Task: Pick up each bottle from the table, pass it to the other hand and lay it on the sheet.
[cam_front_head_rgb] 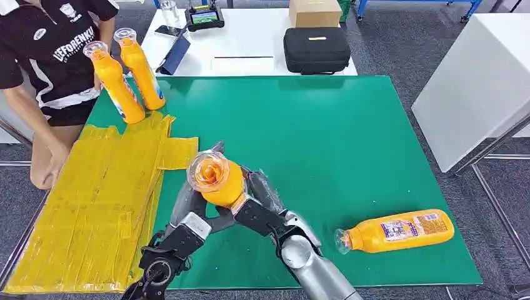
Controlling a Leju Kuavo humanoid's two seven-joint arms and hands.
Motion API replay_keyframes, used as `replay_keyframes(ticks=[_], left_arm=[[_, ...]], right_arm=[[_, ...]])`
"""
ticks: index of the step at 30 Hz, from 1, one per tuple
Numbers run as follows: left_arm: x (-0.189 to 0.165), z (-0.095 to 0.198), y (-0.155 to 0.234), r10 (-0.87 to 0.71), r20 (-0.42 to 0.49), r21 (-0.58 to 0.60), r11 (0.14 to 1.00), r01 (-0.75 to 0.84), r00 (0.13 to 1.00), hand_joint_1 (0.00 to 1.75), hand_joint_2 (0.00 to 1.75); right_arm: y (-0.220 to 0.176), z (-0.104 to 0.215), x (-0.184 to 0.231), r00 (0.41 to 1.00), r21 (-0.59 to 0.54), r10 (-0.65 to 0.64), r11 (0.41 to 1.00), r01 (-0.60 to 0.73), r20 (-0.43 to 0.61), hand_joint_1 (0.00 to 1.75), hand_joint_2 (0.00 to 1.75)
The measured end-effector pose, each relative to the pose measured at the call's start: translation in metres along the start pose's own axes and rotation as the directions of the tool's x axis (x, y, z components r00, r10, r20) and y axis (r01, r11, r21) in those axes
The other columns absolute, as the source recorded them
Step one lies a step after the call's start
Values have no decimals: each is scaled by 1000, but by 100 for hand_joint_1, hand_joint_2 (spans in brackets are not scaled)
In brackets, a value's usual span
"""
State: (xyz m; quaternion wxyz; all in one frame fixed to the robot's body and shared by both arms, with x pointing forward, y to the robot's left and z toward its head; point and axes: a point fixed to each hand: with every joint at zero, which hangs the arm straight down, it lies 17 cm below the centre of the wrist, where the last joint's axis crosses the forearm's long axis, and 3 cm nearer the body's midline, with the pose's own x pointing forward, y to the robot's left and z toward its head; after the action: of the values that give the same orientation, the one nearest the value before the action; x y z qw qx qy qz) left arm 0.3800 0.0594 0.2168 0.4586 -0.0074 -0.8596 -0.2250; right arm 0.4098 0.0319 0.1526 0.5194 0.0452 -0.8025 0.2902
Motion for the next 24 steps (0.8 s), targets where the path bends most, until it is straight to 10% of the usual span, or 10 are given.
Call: replay_keyframes(ticks=[22, 24], left_arm=[[3, 0, 22, 150, 23, 130, 980, -152, 988, 2, 175], [2, 0, 23, 150, 23, 132, 980, -152, 988, 152, 175]], right_arm=[[29, 8, 7, 999, 75, -44, 996, 43, 18, 175, 175], [29, 8, 7, 999, 76, -46, 996, 44, 18, 175, 175]])
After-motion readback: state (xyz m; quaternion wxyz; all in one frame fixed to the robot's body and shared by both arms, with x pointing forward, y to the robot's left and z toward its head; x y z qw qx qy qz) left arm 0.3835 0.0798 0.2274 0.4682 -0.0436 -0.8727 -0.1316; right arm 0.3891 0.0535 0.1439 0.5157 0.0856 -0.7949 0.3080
